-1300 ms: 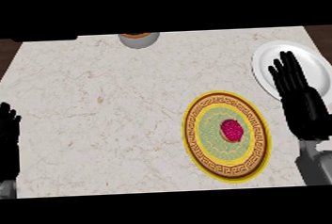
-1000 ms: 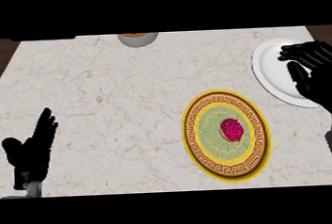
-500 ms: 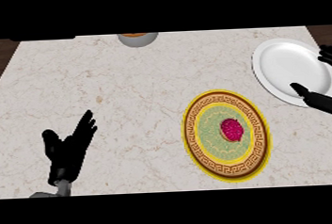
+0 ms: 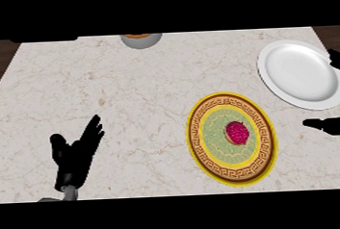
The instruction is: Pick the cupcake from the plate and place it in the plate
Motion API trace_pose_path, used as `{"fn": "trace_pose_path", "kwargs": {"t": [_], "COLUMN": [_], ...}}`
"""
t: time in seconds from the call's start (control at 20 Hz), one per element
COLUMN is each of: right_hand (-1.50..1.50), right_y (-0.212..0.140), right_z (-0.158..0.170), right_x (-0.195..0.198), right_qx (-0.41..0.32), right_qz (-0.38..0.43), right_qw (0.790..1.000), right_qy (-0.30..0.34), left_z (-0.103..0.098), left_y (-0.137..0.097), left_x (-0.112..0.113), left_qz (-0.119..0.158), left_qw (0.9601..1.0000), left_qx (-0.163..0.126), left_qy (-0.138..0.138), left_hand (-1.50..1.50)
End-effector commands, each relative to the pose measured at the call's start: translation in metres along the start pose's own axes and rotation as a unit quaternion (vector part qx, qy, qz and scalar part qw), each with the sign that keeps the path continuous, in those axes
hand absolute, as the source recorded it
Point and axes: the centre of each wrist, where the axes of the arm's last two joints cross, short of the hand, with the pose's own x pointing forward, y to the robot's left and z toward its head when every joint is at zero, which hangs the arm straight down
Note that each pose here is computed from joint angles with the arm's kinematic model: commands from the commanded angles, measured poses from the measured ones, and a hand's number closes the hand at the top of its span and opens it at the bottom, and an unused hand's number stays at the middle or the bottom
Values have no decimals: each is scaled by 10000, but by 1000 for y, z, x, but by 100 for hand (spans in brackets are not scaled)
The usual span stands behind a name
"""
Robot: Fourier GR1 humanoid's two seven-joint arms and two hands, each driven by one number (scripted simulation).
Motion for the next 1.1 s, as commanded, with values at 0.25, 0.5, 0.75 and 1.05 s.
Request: {"fn": "trace_pose_path", "kwargs": {"t": [0.25,0.5,0.75,1.05], "right_hand": [-150,-150,-150,-150], "right_y": [23,70,81,118], "right_z": [-5,3,-3,9], "right_x": [66,73,90,70], "right_qx": [1455,1672,1633,2030], "right_qz": [1332,1562,1868,1835], "right_qw": [9787,9692,9628,9513], "right_qy": [565,915,1075,1422], "left_z": [-17,-7,0,0], "left_y": [-1,18,4,9], "left_x": [19,-9,-15,3], "left_qz": [16,-36,52,-16], "left_qw": [10000,10000,9999,10000], "left_qx": [-25,33,-111,-1], "left_qy": [-26,65,49,-47], "left_hand": [0,0,0,0]}}
